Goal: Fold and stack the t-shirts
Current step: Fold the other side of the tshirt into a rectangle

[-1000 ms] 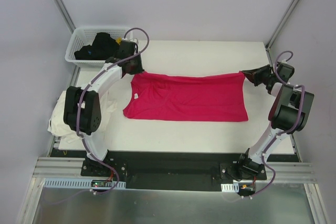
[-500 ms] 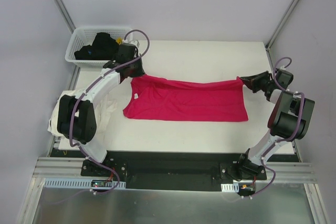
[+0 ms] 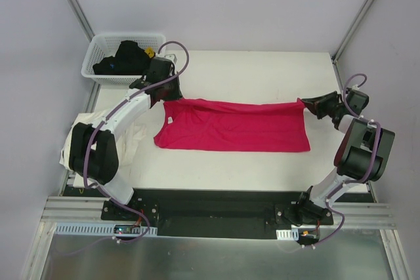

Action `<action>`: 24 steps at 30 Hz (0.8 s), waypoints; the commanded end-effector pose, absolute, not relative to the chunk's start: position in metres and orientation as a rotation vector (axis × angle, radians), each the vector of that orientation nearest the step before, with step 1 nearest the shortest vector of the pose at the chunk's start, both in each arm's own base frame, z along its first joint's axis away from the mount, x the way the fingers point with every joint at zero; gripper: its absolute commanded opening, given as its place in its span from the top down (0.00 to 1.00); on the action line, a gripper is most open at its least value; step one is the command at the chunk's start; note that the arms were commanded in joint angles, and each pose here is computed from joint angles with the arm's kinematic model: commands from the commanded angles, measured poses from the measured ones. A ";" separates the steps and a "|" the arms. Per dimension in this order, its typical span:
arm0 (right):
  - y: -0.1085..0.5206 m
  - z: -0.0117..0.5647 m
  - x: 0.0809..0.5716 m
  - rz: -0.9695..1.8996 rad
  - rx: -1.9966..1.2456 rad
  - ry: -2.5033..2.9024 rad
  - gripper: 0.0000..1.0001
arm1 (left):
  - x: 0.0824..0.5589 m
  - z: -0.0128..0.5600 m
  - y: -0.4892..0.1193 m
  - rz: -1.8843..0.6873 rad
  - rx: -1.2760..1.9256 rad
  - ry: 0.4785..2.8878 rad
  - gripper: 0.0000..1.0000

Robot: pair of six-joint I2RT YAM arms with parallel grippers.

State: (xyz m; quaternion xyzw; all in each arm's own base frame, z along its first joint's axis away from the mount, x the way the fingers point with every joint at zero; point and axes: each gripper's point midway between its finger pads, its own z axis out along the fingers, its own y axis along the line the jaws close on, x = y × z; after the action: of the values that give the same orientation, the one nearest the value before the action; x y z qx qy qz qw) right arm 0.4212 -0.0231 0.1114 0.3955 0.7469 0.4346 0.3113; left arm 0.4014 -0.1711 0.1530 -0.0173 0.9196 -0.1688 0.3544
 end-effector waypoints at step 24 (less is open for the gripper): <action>-0.028 0.095 0.379 0.960 1.142 2.083 0.99 | 0.361 0.135 -0.177 -0.490 -0.039 2.450 1.00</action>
State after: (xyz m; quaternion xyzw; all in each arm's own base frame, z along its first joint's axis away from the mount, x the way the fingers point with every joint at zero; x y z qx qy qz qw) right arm 0.3917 -0.0244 0.0937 0.4210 0.7721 0.3836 0.2819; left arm 0.3706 -0.1718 0.1229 -0.0142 0.9353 -0.1710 0.3095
